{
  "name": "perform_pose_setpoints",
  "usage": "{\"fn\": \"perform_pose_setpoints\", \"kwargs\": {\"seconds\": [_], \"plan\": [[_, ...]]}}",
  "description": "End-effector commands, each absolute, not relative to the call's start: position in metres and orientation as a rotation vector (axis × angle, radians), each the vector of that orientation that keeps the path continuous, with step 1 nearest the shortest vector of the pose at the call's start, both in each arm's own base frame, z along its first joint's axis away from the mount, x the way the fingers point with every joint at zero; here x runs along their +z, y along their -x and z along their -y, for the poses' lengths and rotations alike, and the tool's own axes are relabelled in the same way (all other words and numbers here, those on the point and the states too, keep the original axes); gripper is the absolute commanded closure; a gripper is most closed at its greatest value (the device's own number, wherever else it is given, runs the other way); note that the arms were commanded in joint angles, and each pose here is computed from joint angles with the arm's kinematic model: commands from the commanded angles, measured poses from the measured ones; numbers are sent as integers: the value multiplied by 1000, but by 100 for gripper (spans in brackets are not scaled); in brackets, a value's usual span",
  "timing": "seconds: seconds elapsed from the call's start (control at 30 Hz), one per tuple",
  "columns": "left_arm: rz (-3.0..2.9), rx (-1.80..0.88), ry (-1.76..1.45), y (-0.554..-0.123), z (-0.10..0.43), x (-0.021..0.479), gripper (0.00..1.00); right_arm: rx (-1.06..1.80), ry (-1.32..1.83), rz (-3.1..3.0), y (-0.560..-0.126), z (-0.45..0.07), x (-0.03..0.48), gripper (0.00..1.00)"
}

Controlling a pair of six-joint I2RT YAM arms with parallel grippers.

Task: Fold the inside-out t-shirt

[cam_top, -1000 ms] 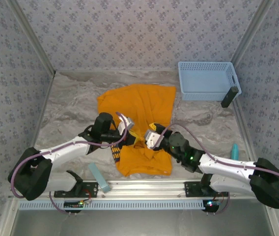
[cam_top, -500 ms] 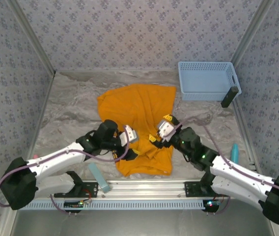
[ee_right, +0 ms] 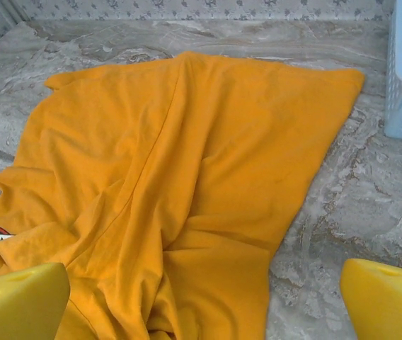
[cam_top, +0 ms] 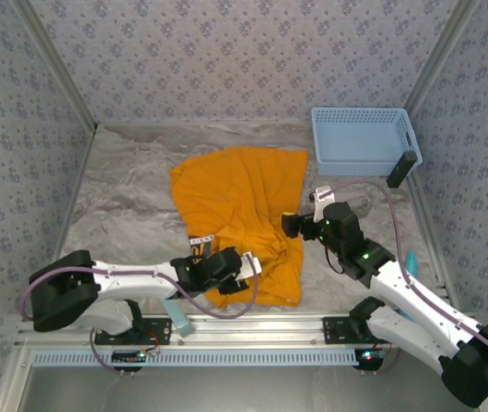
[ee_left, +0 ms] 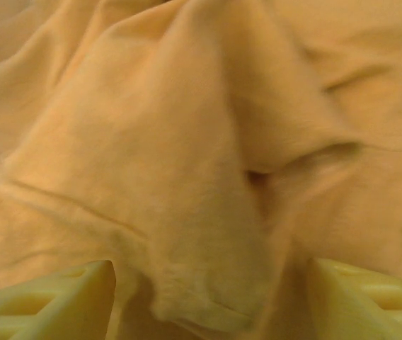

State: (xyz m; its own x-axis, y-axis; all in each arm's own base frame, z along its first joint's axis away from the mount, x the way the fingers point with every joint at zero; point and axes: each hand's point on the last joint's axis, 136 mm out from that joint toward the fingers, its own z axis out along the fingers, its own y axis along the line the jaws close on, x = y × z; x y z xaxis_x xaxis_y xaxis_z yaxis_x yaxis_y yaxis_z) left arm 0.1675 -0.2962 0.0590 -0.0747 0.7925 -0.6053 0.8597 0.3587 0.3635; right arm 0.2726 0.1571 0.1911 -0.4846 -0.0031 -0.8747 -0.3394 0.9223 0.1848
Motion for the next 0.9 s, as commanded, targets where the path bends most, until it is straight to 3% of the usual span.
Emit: {"fn": "perform_pose_setpoints", "kwargs": {"seconds": [0.0,0.1,0.23,0.37,0.57,0.77,0.87], "plan": [[-1791,17,-1245,-199,300,91,32,422,165,-2046,-273,-150,194,0],[-1756,-30,-1221,-200,309,100,57,422,145,-2050,-273,-149,191,0],[-1726,-142,-1333,-184,323,105,71,419,155,-2061,-271,-149,184,0],[-1776,-279,-1330,-180,325,126,92,465,326,-2087,-259,-166,169,4],[-1809,-513,-1080,-199,306,171,97,442,442,-2219,-229,-177,146,13],[-1857,-636,-1031,-202,294,184,96,445,1064,-1922,-167,-237,142,14],[-1903,-643,-1034,-200,290,186,96,413,1242,-1619,-147,-268,154,20]]}}
